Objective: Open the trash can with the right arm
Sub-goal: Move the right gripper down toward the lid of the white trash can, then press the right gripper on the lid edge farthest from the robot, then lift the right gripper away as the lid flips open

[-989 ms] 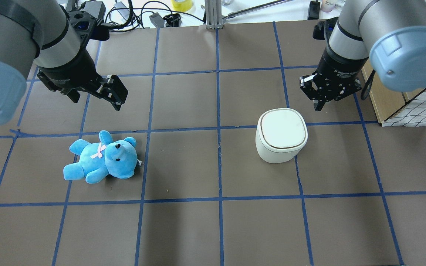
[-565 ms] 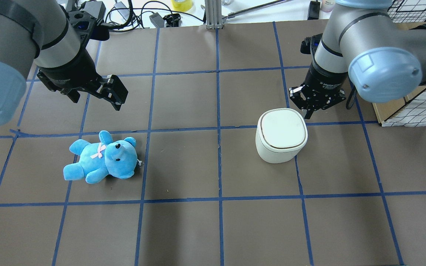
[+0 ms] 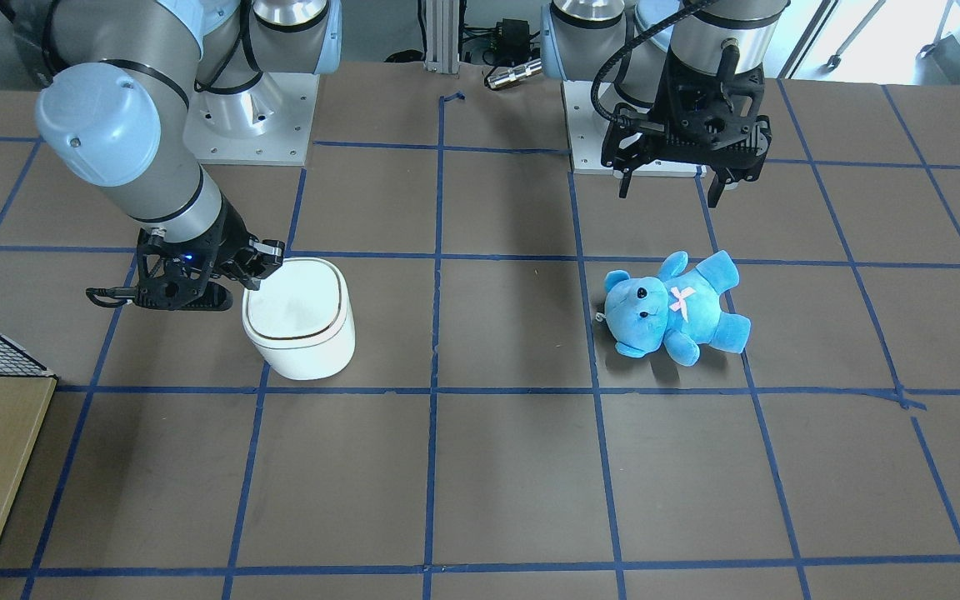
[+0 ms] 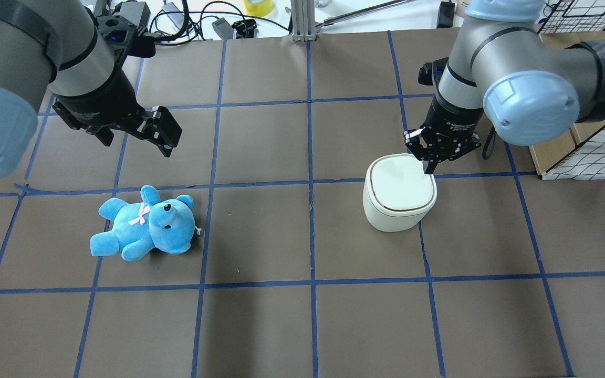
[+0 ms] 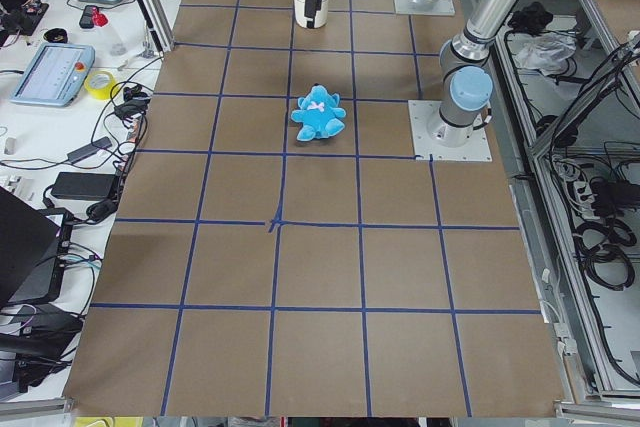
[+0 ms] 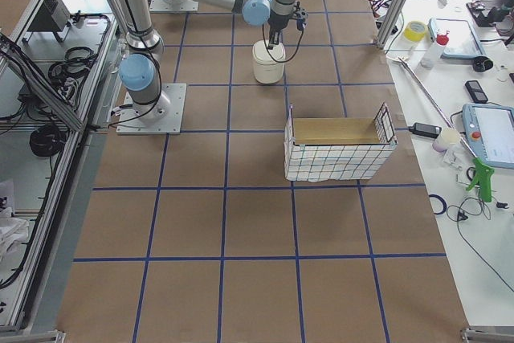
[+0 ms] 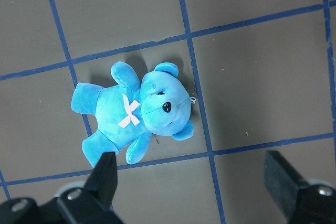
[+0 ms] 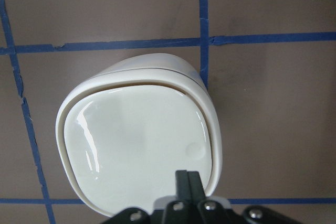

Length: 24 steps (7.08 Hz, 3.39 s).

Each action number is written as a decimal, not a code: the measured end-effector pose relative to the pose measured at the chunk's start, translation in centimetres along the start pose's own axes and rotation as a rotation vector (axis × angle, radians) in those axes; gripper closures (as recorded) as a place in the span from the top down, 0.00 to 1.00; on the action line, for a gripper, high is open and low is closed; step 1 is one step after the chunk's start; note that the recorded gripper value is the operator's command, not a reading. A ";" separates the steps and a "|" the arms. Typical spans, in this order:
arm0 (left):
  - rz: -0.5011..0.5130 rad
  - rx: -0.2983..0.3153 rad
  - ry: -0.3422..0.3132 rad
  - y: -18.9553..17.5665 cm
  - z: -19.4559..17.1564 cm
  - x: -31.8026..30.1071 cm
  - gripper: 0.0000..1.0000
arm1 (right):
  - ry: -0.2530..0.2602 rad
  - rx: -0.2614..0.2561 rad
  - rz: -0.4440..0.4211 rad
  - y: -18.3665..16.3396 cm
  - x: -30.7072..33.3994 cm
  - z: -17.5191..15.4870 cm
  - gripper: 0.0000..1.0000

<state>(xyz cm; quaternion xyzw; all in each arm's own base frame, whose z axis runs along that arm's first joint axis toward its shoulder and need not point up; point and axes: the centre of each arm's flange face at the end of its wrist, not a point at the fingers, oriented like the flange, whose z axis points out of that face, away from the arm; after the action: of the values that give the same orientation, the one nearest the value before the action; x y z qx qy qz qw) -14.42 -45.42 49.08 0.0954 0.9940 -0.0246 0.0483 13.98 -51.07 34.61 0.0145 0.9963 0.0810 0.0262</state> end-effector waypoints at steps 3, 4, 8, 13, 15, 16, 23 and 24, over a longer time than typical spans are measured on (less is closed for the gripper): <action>0.000 0.000 0.000 0.0 0.0 0.0 1.00 | 0.001 -0.002 -0.001 0.0 0.1 2.2 0.06; 0.000 0.000 0.000 0.0 0.0 0.0 1.00 | 0.001 0.001 -0.001 0.1 0.2 2.6 0.06; 0.000 0.000 0.000 0.0 0.0 0.0 1.00 | 0.001 -0.001 -0.003 0.0 0.2 3.1 0.07; 0.000 0.000 0.000 0.0 0.0 0.0 1.00 | 0.001 -0.010 -0.004 -0.3 0.2 3.6 0.08; 0.000 0.000 0.000 0.0 0.0 0.0 1.00 | 0.000 -0.015 -0.003 -0.4 0.2 3.9 0.09; 0.000 0.000 0.000 0.0 0.0 0.0 1.00 | 0.001 -0.014 -0.003 -0.5 0.2 3.9 0.13; 0.000 0.000 0.000 0.0 0.0 0.0 1.00 | 0.010 0.186 0.005 0.8 0.0 -6.7 1.00; 0.000 0.000 0.000 0.0 0.0 0.0 1.00 | 0.013 0.213 0.007 1.2 0.0 -8.4 1.00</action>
<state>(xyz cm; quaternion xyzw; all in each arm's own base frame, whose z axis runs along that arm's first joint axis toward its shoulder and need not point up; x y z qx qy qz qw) -14.42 -45.42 49.08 0.0954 0.9940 -0.0246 0.0483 13.51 -51.25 43.11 0.0201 0.9993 -0.0253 0.0180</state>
